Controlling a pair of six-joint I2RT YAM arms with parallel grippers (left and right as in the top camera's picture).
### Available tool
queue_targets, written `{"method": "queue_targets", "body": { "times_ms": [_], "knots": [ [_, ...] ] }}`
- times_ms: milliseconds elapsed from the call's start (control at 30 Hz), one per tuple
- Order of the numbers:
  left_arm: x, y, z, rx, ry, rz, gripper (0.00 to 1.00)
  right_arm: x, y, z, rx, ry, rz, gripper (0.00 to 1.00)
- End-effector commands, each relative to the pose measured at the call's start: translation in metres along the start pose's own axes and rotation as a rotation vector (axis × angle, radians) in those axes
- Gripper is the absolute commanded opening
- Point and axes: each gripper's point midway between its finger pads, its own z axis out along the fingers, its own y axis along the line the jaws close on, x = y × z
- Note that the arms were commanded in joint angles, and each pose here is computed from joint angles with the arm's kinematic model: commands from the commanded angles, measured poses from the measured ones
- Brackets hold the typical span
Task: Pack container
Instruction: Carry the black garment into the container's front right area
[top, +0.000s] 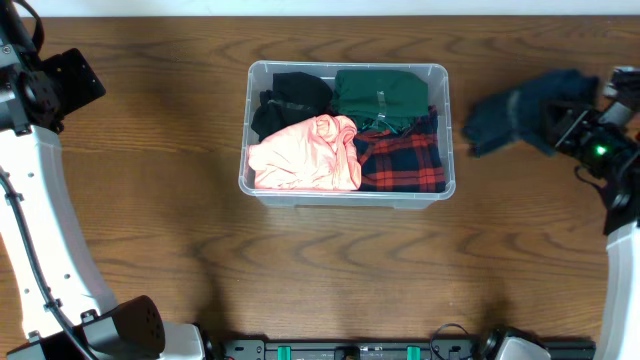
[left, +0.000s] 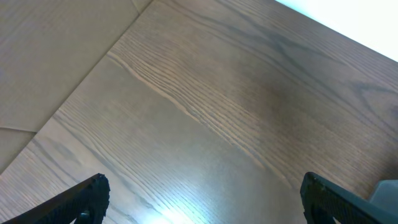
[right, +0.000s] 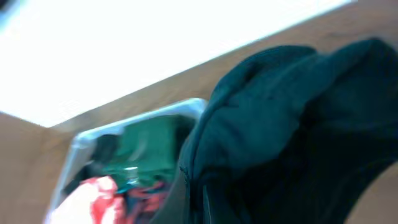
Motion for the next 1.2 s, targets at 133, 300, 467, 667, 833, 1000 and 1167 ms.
{"method": "queue_targets", "body": {
  "times_ms": [133,300,467,667,833,1000,1167],
  "knots": [
    [0.001,0.004,0.000,-0.012,0.003,-0.012,0.98,-0.006,0.080,-0.021,-0.211,-0.049,-0.044,0.01],
    [0.001,0.004,0.000,-0.012,0.003,-0.012,0.98,0.020,0.117,-0.005,-0.312,0.046,-0.067,0.01],
    [0.001,0.004,0.000,-0.012,0.003,-0.012,0.98,0.048,0.151,0.022,-0.384,0.136,-0.071,0.01],
    [0.001,0.004,0.000,-0.012,0.003,-0.012,0.98,0.070,0.174,0.050,-0.378,0.181,-0.037,0.01],
    [0.001,0.004,0.000,-0.012,0.003,-0.012,0.98,0.091,0.163,0.068,-0.235,0.201,-0.029,0.01],
    [0.001,0.004,0.000,-0.012,0.003,-0.012,0.98,0.114,0.146,0.081,-0.159,0.259,-0.054,0.01],
    [0.001,0.004,0.000,-0.012,0.003,-0.012,0.98,0.142,0.115,0.098,-0.046,0.359,-0.099,0.01]
  ]
}}
